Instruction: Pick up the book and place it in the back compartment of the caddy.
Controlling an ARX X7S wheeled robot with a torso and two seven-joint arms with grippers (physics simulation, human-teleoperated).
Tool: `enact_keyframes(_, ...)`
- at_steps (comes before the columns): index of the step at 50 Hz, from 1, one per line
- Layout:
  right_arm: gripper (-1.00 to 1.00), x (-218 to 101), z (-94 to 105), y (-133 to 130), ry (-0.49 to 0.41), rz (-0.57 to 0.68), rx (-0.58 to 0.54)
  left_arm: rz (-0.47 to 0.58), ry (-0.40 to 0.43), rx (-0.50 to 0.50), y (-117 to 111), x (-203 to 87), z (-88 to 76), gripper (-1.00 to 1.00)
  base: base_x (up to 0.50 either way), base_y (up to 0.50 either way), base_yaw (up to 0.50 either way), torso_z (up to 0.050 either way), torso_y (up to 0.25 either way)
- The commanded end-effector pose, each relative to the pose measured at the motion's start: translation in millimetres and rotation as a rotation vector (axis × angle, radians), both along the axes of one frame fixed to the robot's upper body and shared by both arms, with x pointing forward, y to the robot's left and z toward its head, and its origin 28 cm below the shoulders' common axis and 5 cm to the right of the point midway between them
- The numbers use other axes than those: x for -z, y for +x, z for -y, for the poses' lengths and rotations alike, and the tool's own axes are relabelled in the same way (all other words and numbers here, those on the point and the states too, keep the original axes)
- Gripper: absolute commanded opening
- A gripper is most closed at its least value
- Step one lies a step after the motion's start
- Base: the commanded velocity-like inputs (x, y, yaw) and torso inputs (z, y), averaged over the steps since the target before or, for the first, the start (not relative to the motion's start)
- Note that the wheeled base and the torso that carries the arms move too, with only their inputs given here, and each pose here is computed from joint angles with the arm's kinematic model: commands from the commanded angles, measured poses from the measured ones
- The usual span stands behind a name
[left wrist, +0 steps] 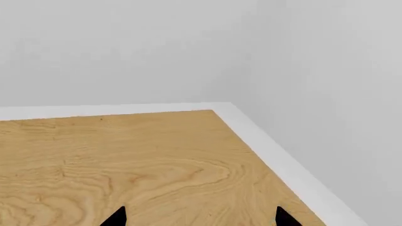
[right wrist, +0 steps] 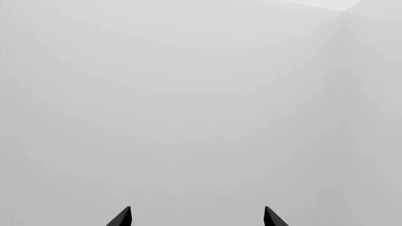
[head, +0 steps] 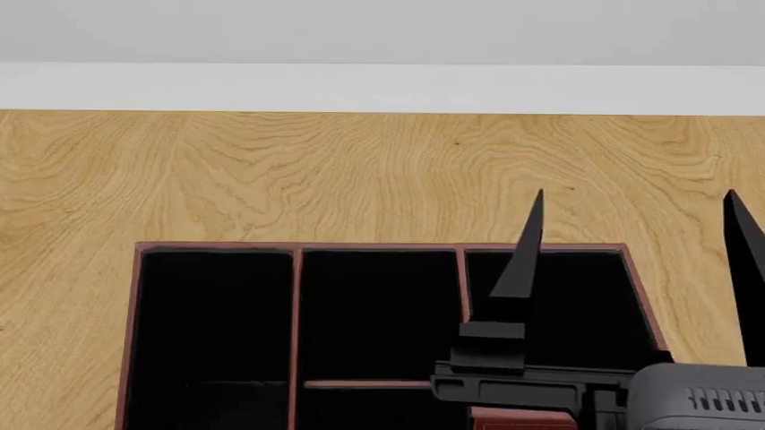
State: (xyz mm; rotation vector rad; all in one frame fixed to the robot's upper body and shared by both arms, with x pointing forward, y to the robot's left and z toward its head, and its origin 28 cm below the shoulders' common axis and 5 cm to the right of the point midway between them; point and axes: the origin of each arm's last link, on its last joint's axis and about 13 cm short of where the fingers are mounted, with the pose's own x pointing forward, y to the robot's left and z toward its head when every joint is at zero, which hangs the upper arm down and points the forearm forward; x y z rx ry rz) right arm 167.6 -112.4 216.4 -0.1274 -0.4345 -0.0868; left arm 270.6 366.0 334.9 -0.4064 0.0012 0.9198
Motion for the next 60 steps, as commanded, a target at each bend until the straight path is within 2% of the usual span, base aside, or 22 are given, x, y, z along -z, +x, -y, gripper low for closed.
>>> enact_keyframes(1,1.00,0.8,-0.7,1.8,0.002,-0.003,-0.009,-0.042,-0.179,-0.057,5.2,10.8,-21.6,1.00,0.00,0.00,0.00,0.000,0.000)
enact_keyframes(13,1.00,1.6,-1.6,4.0,0.000,-0.010,-0.014,-0.078,-0.257,-0.084,5.4,22.6,-36.2,1.00,0.00,0.00,0.00,0.000,0.000)
enact_keyframes(15,1.00,1.6,-2.0,4.5,-0.001,-0.011,-0.015,-0.079,-0.302,-0.093,6.0,29.4,-38.5,1.00,0.00,0.00,0.00,0.000,0.000)
enact_keyframes(21,1.00,1.1,-1.8,3.6,0.002,-0.009,-0.014,-0.089,-0.357,-0.169,2.6,40.1,-43.6,1.00,0.00,0.00,0.00,0.000,0.000)
enact_keyframes(34,1.00,2.0,-1.5,4.4,0.007,-0.012,-0.017,-0.148,-0.383,-0.225,3.2,62.1,-45.7,1.00,0.00,0.00,0.00,0.000,0.000)
enact_keyframes(43,1.00,2.1,-0.5,4.0,0.014,-0.010,-0.015,-0.172,-0.385,-0.212,4.7,74.4,-44.1,1.00,0.00,0.00,0.00,0.000,0.000)
enact_keyframes(52,1.00,2.6,0.4,3.8,0.021,-0.009,-0.018,-0.274,-0.312,-0.219,9.1,93.6,-44.8,1.00,0.00,0.00,0.00,0.000,0.000)
enact_keyframes(60,1.00,3.7,-0.1,5.2,0.019,-0.013,-0.021,-0.291,-0.330,-0.246,8.6,102.5,-46.2,1.00,0.00,0.00,0.00,0.000,0.000)
